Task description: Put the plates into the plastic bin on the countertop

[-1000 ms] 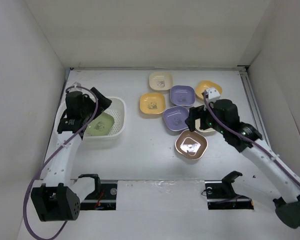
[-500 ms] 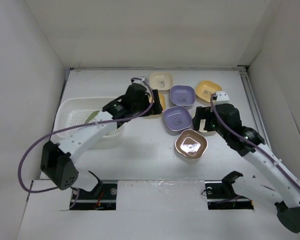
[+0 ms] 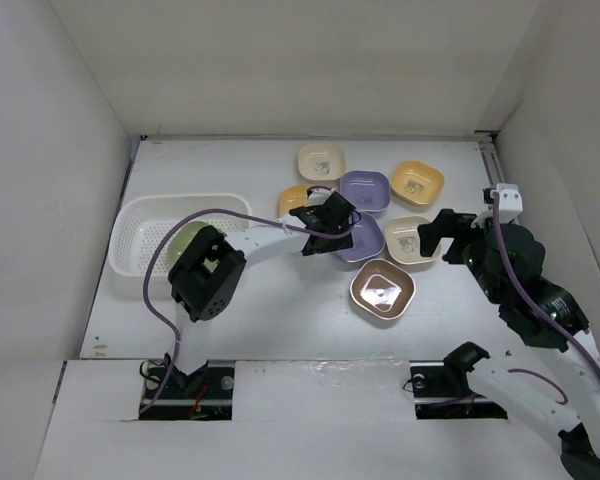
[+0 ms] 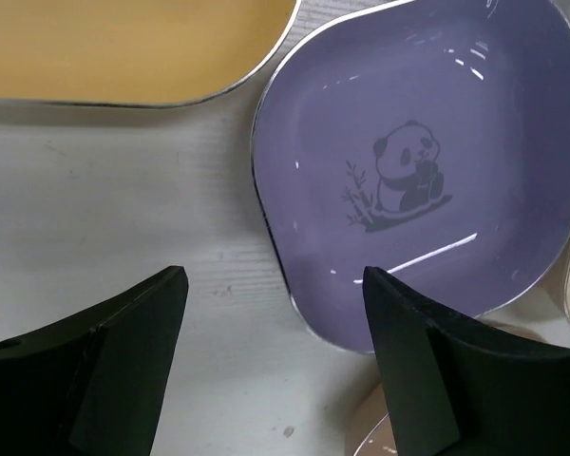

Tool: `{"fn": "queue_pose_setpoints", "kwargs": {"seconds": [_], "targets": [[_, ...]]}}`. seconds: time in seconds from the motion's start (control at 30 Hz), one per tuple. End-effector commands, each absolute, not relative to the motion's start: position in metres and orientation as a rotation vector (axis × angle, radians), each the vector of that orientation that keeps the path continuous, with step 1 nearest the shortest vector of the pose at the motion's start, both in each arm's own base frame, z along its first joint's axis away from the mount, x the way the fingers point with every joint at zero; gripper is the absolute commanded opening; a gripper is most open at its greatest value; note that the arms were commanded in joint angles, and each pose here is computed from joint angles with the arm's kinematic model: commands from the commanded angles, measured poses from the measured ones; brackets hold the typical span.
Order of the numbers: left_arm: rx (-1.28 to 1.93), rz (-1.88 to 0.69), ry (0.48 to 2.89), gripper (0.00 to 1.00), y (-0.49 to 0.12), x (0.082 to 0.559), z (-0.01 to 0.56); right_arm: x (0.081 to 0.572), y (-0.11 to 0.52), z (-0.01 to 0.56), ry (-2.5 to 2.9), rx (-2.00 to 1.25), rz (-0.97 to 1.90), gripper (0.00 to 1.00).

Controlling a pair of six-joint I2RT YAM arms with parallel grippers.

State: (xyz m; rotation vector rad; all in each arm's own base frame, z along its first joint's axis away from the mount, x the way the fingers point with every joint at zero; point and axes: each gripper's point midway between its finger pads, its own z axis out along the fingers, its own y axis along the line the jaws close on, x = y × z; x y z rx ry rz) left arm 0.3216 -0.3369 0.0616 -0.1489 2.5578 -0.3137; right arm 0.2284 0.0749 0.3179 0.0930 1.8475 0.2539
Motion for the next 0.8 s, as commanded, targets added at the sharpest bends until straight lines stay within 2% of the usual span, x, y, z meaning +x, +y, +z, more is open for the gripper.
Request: {"fn": "queue_pose_setpoints", "kwargs": {"seconds": [0.0,0.03,0.07,0.13,0.2,0.27,0.33,0.43,0.47,0.57,0.77], "targets": [[-0.243,-0.357,2.468,0.71,-0.351,0.345,0.081,0.225,0.077,0.319,1.846,0.053,0.262,1.00],[-0.256,-0.363,2.466,0.67,-0.353,0.347,0.081,0.225,0.080,0.317,1.849,0.044,0.274,1.00],[-0.255,-0.354,2.473,0.58,-0.355,0.349,0.075,0.225,0.082,0.317,1.851,0.027,0.279,1.00],[-0.271,-0.337,2.477,0.50,-0.354,0.350,0.069,0.223,0.081,0.319,1.842,0.029,0.283,1.00],[-0.279,-0.319,2.492,0.36,-0.352,0.348,0.062,0.221,0.081,0.321,1.835,0.016,0.289,1.00],[-0.277,-0.307,2.501,0.32,-0.352,0.348,0.056,0.221,0.081,0.321,1.835,0.016,0.289,1.00],[-0.286,-0.291,2.515,0.23,-0.350,0.345,0.048,0.219,0.080,0.323,1.827,0.018,0.293,1.00],[-0.286,-0.291,2.515,0.23,-0.350,0.345,0.048,0.220,0.080,0.319,1.835,0.007,0.282,1.00],[-0.297,-0.295,2.514,0.14,-0.350,0.345,0.048,0.220,0.080,0.319,1.835,0.007,0.282,1.00],[-0.292,-0.286,2.535,0.00,-0.349,0.342,0.042,0.219,0.082,0.319,1.836,0.001,0.291,1.00],[-0.302,-0.360,2.481,0.00,-0.356,0.348,0.075,0.219,0.081,0.319,1.836,-0.007,0.284,1.00]]}}
